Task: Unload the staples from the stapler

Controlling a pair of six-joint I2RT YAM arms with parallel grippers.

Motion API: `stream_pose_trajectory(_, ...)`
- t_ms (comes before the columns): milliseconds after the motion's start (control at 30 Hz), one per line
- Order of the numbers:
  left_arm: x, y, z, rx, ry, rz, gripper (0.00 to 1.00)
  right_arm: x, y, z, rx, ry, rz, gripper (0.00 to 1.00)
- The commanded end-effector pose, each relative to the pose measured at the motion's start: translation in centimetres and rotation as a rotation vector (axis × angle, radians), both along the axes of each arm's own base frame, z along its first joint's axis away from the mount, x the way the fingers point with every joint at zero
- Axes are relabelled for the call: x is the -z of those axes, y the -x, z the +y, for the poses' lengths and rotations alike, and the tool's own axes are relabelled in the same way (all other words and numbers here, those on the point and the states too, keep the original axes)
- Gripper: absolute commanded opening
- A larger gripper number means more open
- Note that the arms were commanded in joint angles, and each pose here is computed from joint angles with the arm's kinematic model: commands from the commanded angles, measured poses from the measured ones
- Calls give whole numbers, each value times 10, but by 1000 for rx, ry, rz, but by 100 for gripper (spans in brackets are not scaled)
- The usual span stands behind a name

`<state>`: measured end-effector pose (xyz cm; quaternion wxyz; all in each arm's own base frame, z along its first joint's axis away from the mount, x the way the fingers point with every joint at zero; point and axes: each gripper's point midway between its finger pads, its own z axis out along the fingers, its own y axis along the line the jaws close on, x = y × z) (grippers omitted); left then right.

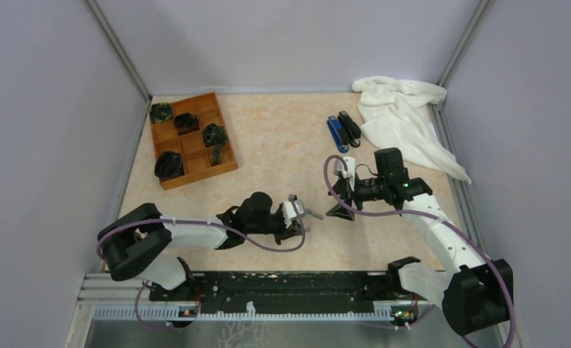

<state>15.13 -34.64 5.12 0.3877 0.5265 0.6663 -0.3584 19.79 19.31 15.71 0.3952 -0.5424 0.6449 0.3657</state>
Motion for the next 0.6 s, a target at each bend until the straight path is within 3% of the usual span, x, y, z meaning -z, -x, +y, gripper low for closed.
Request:
stream_pose_trajectory(0,-54,-20,-11,-150,215,44,0,-55,-3,18,-45,-148,-30,66)
stream_pose_trajectory(167,-102,-30,-6,-248,444,121,0,-92,-8,27,-47,-228,24,66)
stream_pose_trajectory(367,-150,-31,4,-236,703,230,0,-156,-31,41,8,-348,119,66)
stream_pose_trajectory(567,-176,-40,25,-257,898,325,0,-155,-37,35,80,-510,226,68)
